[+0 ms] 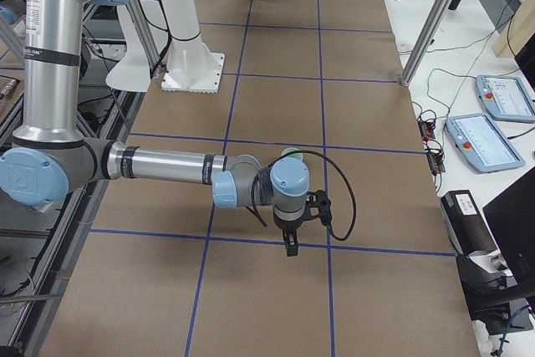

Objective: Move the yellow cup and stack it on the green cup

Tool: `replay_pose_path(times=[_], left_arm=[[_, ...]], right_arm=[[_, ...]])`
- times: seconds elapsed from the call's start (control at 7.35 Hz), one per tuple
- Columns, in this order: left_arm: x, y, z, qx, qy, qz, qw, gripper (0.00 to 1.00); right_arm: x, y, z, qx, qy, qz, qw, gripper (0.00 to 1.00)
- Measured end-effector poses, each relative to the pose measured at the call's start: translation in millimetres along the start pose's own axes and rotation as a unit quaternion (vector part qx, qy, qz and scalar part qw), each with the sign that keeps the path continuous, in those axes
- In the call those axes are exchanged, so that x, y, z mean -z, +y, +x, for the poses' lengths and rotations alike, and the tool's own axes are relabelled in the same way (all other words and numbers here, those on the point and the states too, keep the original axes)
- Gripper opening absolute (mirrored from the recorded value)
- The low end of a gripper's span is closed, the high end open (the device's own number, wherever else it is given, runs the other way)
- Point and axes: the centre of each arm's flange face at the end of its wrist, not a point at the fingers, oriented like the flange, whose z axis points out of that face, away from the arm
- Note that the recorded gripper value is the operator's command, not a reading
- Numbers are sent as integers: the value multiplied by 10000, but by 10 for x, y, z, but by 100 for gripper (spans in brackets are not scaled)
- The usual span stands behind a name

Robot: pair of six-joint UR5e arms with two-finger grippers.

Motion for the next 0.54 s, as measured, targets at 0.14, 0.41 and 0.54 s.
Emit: replay_pose_path(times=[0.14, 0.41, 0.54], left_arm=[[-4, -83, 73, -112, 242, 232, 9994, 35], [111, -321, 273, -293, 789, 546, 9950, 35], [194, -479, 401, -385, 1131, 657, 9907, 35]], right_arm=[[-16, -17, -39, 45, -22, -5, 10000, 99], [-27, -49, -98, 166, -69, 64, 9998, 99], [-34, -54, -106, 189, -75, 79, 9998, 99]])
